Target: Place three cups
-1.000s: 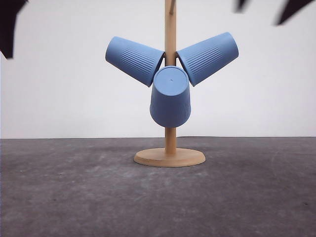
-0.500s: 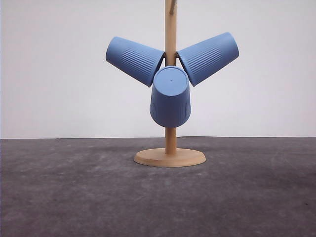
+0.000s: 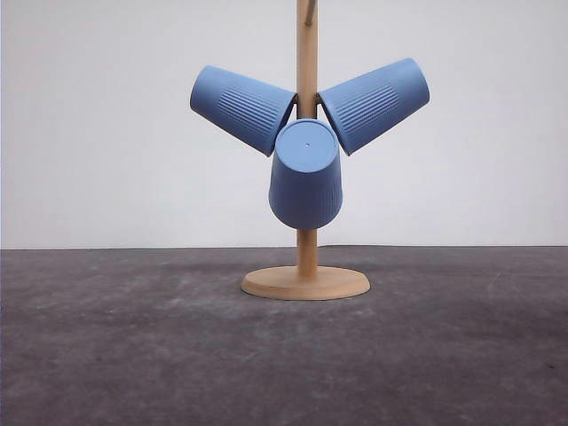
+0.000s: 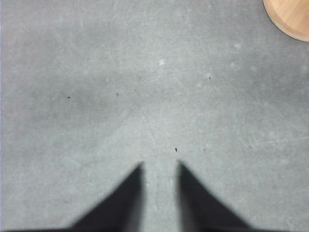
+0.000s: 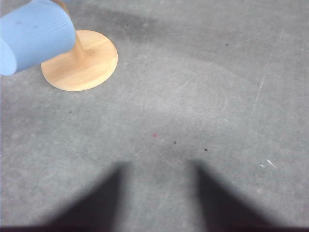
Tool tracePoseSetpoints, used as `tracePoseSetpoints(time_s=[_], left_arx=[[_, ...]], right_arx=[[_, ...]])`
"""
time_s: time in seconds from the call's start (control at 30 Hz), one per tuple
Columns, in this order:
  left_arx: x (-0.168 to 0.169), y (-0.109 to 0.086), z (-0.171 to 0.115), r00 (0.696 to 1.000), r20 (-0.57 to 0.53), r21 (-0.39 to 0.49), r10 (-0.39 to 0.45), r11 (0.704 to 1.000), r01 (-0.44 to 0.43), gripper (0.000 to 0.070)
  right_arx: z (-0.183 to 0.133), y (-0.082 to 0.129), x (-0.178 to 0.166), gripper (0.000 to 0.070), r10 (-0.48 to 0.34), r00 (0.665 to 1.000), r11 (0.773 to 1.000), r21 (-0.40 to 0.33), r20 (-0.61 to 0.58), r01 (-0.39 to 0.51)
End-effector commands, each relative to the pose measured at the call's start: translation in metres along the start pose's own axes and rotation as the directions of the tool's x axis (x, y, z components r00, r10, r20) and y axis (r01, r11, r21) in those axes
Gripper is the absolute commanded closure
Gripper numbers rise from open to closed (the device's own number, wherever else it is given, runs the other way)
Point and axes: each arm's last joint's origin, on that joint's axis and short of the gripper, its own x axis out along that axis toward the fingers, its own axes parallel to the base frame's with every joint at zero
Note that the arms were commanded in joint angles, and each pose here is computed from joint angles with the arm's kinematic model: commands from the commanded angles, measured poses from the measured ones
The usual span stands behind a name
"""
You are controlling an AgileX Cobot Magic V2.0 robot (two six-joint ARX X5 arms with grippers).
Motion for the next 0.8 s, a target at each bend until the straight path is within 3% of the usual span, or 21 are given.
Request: tracePoseSetpoints(time_s=[0.0,0.13,0.57,0.67,0.77], left_arx=[[-0.001,0.0,0.004,1.0,0.02,-0.002,0.001,1.0,-0.001,0.0689],[-0.001,0.0,0.003,1.0,0.019,-0.029,0.0,1.0,0.0,0.0685],[-0.006,-0.001,0.001,0.999,0.04,-0.017,-0.003,1.0,0.004,0.0684],[-0.015,0.004,-0.006,0.995,0.094,0.063,0.023,0.998,-0.029,0.0684],[-0.013,0.011,-0.017,0.969,0.244,-0.003,0.032,0.999,-0.033,0.0684]], right_arx=[[0.003,0.0,-0.001,0.0689,-0.005,1.0,1.0,-0.007,0.016,0.005],[0.003,0.0,-0.001,0.0689,-0.002,1.0,1.0,0.031,0.015,0.001],[0.003,0.0,-0.001,0.0689,-0.002,1.0,1.0,0.031,0.02,0.001],[0.003,0.0,-0.001,0.0689,-0.002,1.0,1.0,0.031,0.02,0.001],[0.003,0.0,-0.001,0.0689,-0.002,1.0,1.0,0.031,0.021,0.001]])
